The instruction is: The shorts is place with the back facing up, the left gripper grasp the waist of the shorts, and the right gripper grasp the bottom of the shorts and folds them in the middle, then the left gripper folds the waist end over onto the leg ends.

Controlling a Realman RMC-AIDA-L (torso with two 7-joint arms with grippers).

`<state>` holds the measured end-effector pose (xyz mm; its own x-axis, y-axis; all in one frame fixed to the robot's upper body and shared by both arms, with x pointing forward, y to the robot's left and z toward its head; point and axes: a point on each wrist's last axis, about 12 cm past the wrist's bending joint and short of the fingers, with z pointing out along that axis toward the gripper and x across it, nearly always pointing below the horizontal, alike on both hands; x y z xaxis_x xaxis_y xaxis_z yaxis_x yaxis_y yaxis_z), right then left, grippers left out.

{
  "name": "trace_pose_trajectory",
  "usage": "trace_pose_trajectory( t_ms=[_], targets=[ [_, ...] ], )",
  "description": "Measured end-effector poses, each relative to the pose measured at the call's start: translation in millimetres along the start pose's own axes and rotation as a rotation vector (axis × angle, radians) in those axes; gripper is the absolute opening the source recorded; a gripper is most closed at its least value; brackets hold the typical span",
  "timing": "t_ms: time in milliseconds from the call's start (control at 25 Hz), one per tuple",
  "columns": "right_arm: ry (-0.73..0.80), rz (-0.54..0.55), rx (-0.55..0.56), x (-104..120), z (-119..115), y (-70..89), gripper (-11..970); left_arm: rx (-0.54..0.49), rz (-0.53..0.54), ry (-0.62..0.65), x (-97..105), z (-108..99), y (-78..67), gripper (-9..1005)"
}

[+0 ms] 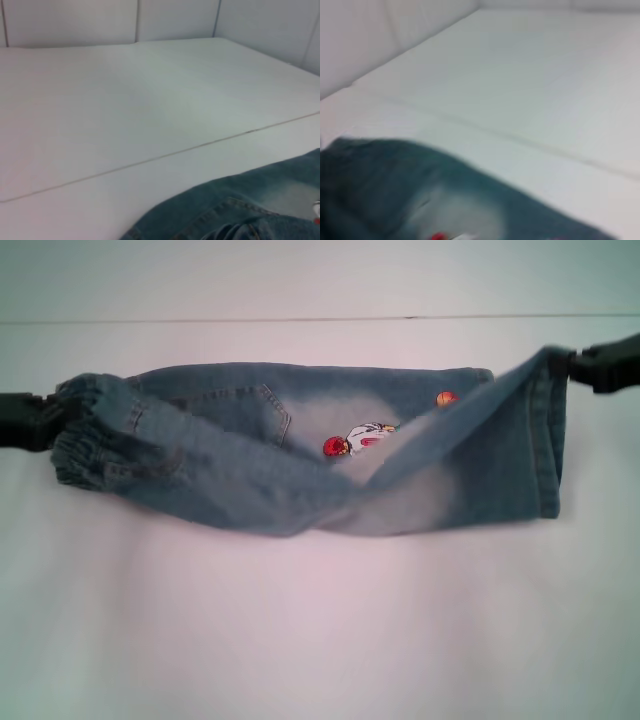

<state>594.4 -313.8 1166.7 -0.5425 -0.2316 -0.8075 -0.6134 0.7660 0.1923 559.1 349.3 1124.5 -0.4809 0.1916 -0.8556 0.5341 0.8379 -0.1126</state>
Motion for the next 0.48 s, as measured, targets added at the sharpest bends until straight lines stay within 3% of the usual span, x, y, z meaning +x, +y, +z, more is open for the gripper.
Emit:
trace_pose_trajectory(
  t_ms=[480],
  targets=[
    [-0.063,0.018,0.235,-12.4,51.6,-29.6,16,-0.172,-0.036,0.04,-0.4,30.2,9.0,99]
  ],
)
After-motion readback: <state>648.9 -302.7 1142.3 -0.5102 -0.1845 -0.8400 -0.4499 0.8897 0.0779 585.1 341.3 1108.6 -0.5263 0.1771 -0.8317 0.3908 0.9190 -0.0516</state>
